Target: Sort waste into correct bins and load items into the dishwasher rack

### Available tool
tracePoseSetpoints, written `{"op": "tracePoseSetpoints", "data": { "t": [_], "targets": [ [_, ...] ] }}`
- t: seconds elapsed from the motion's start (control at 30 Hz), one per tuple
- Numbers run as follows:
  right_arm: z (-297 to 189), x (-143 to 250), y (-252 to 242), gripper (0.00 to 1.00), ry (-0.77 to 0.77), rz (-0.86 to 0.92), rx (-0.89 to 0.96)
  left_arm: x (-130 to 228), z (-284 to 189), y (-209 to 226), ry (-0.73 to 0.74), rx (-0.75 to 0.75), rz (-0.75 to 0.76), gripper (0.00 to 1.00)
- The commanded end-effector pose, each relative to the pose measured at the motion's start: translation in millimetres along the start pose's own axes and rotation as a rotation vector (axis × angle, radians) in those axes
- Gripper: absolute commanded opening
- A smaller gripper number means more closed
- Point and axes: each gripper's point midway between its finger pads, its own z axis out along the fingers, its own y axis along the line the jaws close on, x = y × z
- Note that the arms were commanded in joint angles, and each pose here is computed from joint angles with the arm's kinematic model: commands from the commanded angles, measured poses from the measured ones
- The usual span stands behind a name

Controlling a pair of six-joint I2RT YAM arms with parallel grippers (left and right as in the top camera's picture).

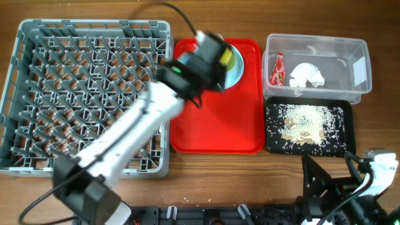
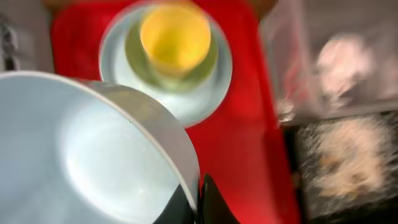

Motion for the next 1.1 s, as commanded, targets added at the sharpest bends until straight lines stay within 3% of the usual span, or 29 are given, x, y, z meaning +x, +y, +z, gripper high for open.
{"op": "tracePoseSetpoints", "data": {
  "t": [0.0,0.07,0.17,0.23,0.37,0.53,0.67,0.73,0.77,0.8,0.93,1.07],
  "targets": [
    [-1.2,0.5,1.4,1.0,-0.006,-0.019,-0.008,-46.7,-33.4,14.7,-0.007,0.392,-0.107,0.04],
    [-1.2,0.4,1.4,1.0,-0.007,-0.02,-0.008,-82.9,-50.6,62.1,-0.083,0.548,-0.206,0.04],
    [-1.2,0.4,1.4,1.0,-0.007,-0.02,-0.008,-106.2,-58.4,109.3,-0.115,0.728,-0.319,0.04],
    [-1.2,0.5,1.4,1.0,-0.006,-0.019,-0.008,-112.0,-39.0,140.8,-0.095,0.747,-0.444,0.04],
    [-1.2,0.5,1.4,1.0,-0.006,-0.019,-0.008,-107.3,-5.5,173.5,-0.019,0.948,-0.522,0.04],
    [-1.2,0.4,1.4,1.0,-0.007,-0.02,-0.008,-83.5,39.6,196.7,0.077,1.004,-0.626,0.04],
    [-1.2,0.4,1.4,1.0,-0.007,-0.02,-0.008,-81.3,38.2,218.8,0.057,0.984,-0.669,0.04],
    [-1.2,0.4,1.4,1.0,-0.007,-0.02,-0.008,-76.7,37.8,237.9,0.05,0.946,-0.73,0.13],
    [-1.2,0.4,1.4,1.0,-0.007,-0.02,-0.008,-74.5,38.3,245.3,0.05,0.926,-0.758,0.5],
    [-1.2,0.4,1.4,1.0,-0.007,-0.02,-0.008,-72.3,38.6,252.2,0.05,0.908,-0.784,1.0],
    [-1.2,0.5,1.4,1.0,-0.006,-0.019,-0.008,-63.2,44.2,276.4,0.049,0.811,-0.873,1.0],
    [-1.2,0.4,1.4,1.0,-0.007,-0.019,-0.008,-75.2,14.3,294.2,-0.041,0.743,-0.861,1.0]
  ]
}}
